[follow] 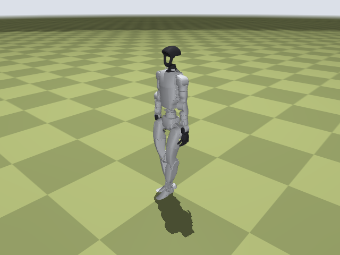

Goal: In place motions

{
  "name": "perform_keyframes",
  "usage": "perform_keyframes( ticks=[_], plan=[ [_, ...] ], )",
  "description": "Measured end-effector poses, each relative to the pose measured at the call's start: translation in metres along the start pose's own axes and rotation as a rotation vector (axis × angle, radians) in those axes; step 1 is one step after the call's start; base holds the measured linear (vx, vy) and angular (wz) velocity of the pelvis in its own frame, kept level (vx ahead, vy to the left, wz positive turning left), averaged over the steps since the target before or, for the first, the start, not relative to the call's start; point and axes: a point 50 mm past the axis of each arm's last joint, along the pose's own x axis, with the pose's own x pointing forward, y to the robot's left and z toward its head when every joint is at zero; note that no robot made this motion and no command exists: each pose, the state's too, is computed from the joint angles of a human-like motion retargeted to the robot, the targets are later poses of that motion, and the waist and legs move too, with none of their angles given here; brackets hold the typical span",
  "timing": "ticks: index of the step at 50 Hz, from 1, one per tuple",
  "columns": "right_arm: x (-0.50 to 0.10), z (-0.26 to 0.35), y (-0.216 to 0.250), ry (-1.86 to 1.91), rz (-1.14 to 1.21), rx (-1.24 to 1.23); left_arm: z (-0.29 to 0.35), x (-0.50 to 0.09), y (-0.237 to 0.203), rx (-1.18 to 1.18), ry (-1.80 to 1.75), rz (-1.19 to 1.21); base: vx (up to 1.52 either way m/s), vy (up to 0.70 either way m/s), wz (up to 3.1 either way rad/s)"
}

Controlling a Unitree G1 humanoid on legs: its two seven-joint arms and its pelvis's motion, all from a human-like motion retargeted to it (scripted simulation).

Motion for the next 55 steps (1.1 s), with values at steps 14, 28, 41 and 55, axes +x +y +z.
perform_keyframes(
  ticks=[14,28,41,55],
  plan=[
    [0.000,-0.009,0.001,0.037,0.030,0.010,-0.007,-0.001,0.004,0.012,0.028,0.008,0.00,0.00,0.00],
    [-0.001,0.002,-0.001,0.000,0.032,-0.010,0.000,-0.001,0.005,0.033,0.015,0.010,0.00,0.00,0.00],
    [-0.001,0.000,-0.004,0.006,0.026,-0.008,-0.001,-0.001,0.003,0.044,0.021,0.008,0.00,0.00,0.00],
    [-0.001,-0.006,-0.003,0.030,0.029,-0.007,-0.003,-0.001,0.003,0.036,0.024,0.006,0.00,0.00,0.00]
  ],
)
